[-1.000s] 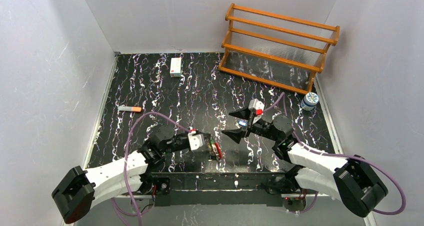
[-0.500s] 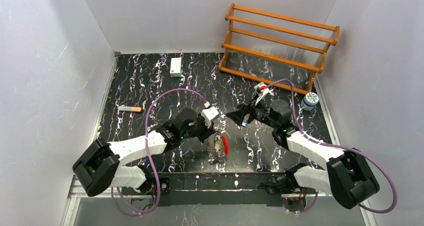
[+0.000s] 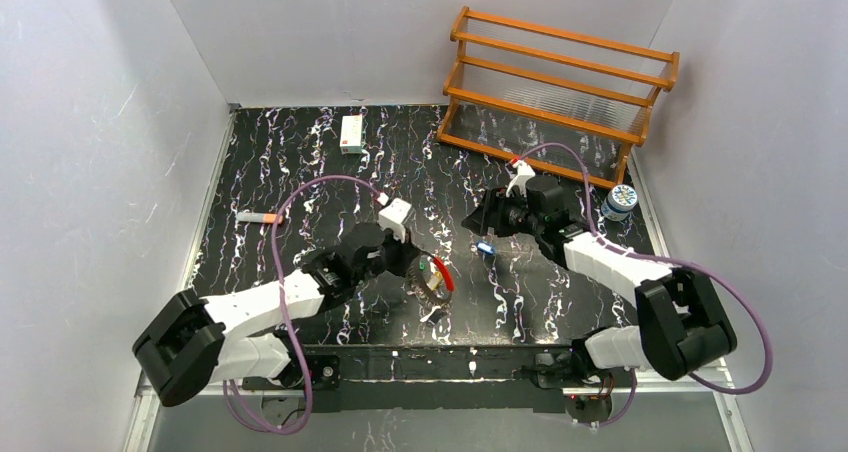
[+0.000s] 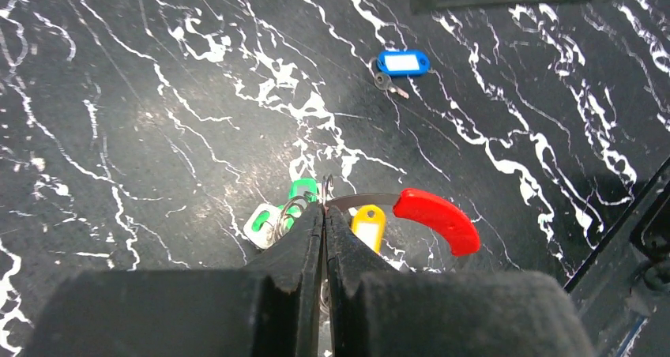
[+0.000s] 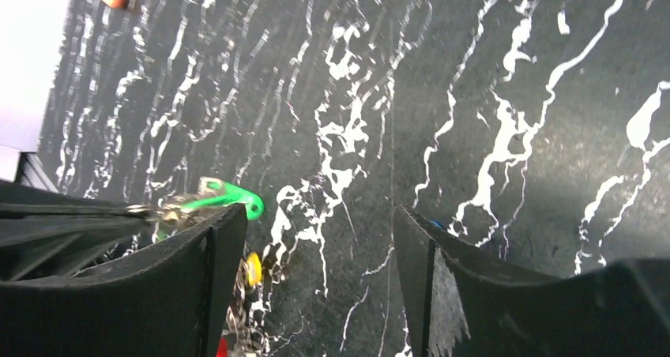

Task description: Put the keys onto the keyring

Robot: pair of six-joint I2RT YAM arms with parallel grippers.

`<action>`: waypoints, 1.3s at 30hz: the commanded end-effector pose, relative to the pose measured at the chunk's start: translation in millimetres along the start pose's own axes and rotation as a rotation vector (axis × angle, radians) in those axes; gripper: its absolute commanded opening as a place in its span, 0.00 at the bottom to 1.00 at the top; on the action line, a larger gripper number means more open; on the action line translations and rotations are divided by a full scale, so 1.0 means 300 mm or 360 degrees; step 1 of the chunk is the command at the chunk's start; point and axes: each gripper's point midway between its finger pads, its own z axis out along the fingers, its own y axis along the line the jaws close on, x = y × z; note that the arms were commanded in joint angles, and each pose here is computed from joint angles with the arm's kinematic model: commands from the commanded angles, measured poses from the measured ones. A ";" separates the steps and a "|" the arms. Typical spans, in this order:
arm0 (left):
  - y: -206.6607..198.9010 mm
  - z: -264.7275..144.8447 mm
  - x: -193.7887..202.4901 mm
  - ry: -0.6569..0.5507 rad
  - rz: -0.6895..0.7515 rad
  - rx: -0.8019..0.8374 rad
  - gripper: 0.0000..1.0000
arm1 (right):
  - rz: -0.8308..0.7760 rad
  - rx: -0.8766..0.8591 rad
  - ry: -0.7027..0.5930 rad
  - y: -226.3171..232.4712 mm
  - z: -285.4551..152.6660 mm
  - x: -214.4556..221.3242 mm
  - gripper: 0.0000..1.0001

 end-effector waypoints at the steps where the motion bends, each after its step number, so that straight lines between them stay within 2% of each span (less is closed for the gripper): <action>1: 0.035 -0.046 -0.082 -0.0225 -0.0056 -0.0103 0.00 | 0.0010 0.0145 0.0148 -0.051 0.013 0.022 0.73; 9: 0.041 -0.093 -0.107 -0.0373 -0.0035 -0.0088 0.00 | -0.0109 0.0457 0.0299 -0.132 0.039 0.060 0.59; 24: 0.036 -0.083 -0.110 -0.0400 -0.0070 -0.0072 0.00 | -0.0580 0.0951 0.0498 -0.142 0.113 0.144 0.56; 27: 0.034 -0.083 -0.108 -0.0402 -0.0072 -0.0067 0.00 | -0.0617 0.0975 0.0527 -0.141 0.119 0.159 0.44; 37: 0.037 -0.085 -0.114 -0.0413 -0.0069 -0.0073 0.00 | -0.0651 0.1025 0.0581 -0.156 0.128 0.188 0.39; 39: 0.037 -0.085 -0.116 -0.0415 -0.0070 -0.0074 0.00 | -0.0647 0.1010 0.0592 -0.150 0.134 0.192 0.35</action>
